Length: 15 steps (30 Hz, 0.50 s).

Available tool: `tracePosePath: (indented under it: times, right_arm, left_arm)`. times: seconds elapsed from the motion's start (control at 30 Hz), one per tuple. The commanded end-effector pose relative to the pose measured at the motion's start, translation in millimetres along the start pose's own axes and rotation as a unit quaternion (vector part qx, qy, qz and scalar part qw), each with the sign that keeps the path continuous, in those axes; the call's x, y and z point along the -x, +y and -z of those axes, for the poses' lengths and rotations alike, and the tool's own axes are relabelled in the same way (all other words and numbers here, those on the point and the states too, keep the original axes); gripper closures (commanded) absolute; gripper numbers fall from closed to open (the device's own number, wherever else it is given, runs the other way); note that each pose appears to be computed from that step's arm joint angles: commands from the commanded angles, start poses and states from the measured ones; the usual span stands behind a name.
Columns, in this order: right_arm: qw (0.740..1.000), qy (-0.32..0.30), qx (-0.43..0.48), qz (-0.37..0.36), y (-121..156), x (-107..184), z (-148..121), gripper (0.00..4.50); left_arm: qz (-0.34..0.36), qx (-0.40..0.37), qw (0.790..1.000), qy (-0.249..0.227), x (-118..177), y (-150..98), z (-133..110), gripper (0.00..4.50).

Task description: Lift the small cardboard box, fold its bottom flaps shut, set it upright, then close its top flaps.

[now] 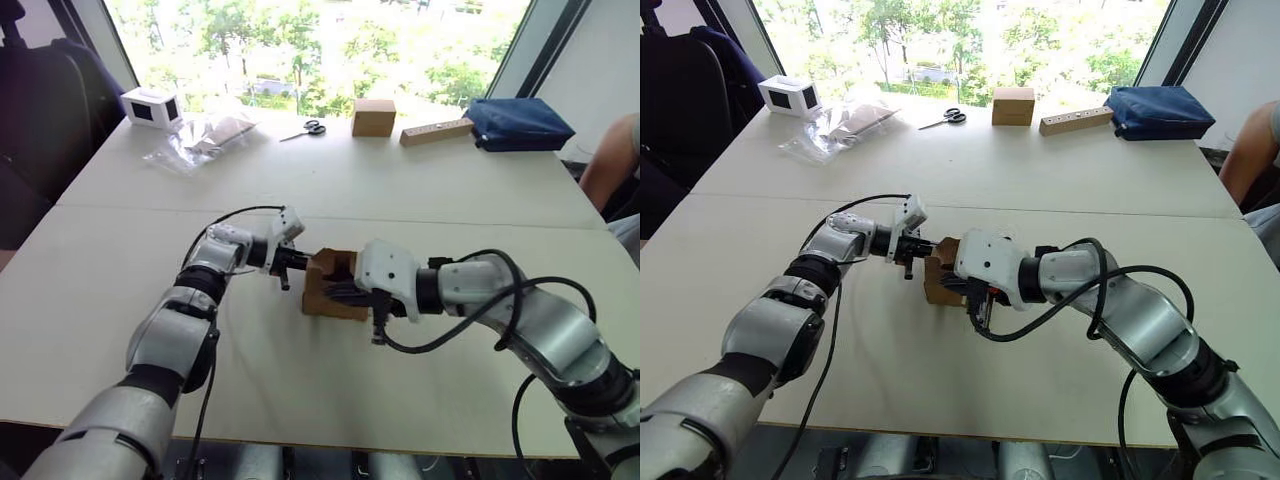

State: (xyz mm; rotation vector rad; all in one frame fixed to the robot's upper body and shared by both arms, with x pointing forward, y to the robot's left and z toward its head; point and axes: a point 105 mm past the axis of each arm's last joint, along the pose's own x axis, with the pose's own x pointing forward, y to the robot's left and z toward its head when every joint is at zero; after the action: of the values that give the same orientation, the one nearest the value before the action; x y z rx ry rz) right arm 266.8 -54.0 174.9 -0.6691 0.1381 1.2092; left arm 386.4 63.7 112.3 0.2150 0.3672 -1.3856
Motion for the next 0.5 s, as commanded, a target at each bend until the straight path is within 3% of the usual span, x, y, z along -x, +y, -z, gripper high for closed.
tracePosePath:
  times: [0.03,0.5]
  right_arm:
    - [0.999,0.004,0.032,0.018,-9.0,1.6,-2.8,4.5]
    - [1.0,0.016,0.014,0.017,-10.4,-10.1,10.1,4.5]
  left_arm:
    - [0.02,-0.028,0.999,-0.001,0.8,-2.1,-14.6,4.43]
    - [0.032,-0.04,0.999,-0.01,-4.6,-4.7,-23.6,4.43]
